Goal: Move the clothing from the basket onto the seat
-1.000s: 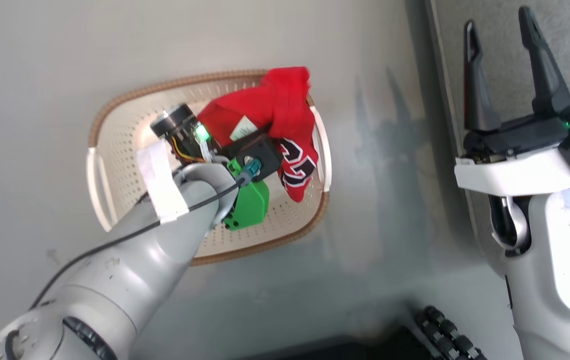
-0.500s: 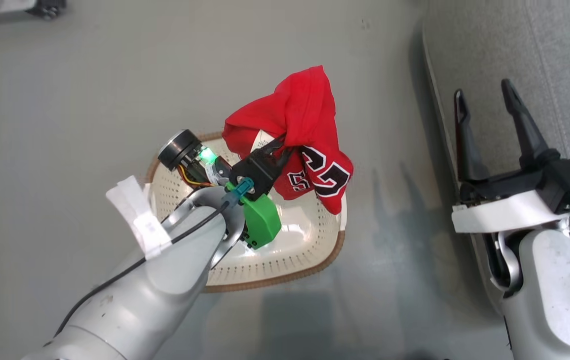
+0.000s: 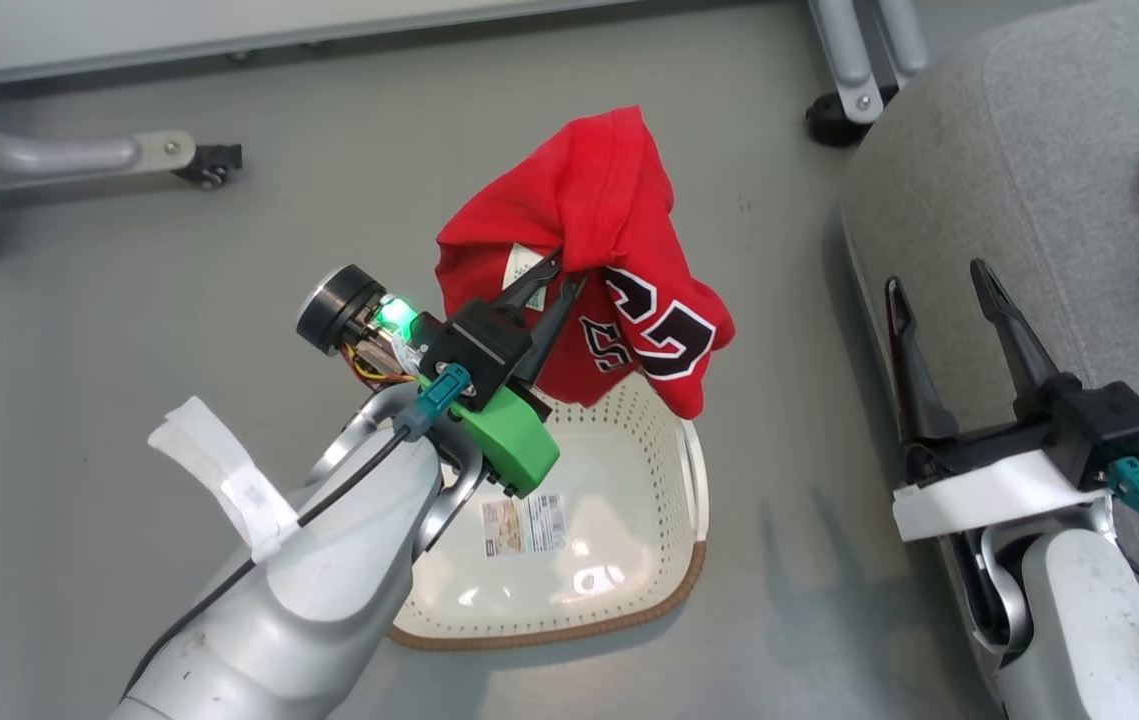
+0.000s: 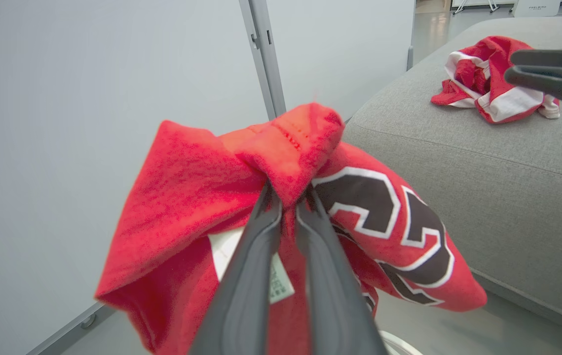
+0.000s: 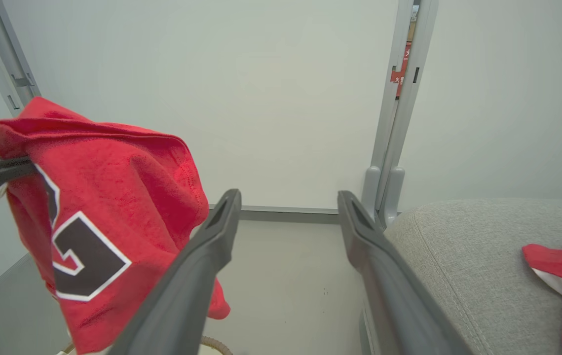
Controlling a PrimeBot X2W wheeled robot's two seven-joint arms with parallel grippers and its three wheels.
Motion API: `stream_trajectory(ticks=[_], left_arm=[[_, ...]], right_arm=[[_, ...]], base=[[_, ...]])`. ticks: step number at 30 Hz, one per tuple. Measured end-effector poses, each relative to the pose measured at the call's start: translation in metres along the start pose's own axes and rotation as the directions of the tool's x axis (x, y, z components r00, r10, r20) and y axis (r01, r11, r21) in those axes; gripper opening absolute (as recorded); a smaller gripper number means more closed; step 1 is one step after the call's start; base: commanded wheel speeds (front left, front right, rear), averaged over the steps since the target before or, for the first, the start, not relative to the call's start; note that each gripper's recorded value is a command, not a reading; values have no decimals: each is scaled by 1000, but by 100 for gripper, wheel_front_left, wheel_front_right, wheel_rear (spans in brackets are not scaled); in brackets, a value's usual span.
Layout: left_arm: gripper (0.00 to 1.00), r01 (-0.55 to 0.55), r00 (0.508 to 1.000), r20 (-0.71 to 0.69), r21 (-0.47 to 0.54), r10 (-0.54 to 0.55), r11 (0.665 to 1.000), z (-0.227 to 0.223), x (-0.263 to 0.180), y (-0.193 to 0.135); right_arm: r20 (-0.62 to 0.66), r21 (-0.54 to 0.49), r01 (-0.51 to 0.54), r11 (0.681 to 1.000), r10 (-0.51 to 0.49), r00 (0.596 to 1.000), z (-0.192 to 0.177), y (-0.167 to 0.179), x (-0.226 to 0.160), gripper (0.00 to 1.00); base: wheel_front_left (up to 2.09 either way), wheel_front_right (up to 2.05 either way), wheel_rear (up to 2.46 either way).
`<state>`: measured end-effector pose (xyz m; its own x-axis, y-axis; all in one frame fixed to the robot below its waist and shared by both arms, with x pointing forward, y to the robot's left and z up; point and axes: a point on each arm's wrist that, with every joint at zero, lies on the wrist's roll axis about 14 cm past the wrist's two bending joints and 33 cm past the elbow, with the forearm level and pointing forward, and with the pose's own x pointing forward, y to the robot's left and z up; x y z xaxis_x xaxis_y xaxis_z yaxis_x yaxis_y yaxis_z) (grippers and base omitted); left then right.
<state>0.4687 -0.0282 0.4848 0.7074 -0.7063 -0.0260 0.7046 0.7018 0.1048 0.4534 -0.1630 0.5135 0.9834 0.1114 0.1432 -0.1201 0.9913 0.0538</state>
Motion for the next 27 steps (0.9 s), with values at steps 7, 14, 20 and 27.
stream_trajectory(ticks=[7,14,20,27], left_arm=[[0,-13,993,115,36,9,999,51,-8,-3],[0,-28,986,166,72,16,997,75,-16,-3],[0,-30,986,169,76,17,997,76,-18,-2],[0,-33,987,158,70,21,997,71,-19,-1]], right_arm=[[31,7,0,1000,0,1000,17,3,-14,100],[47,16,2,1000,-2,999,25,4,-20,100],[81,22,-25,999,24,996,35,13,-17,100],[160,10,-171,985,167,973,59,61,0,100]], base=[[0,0,0],[0,0,0],[0,0,0],[0,0,0]])
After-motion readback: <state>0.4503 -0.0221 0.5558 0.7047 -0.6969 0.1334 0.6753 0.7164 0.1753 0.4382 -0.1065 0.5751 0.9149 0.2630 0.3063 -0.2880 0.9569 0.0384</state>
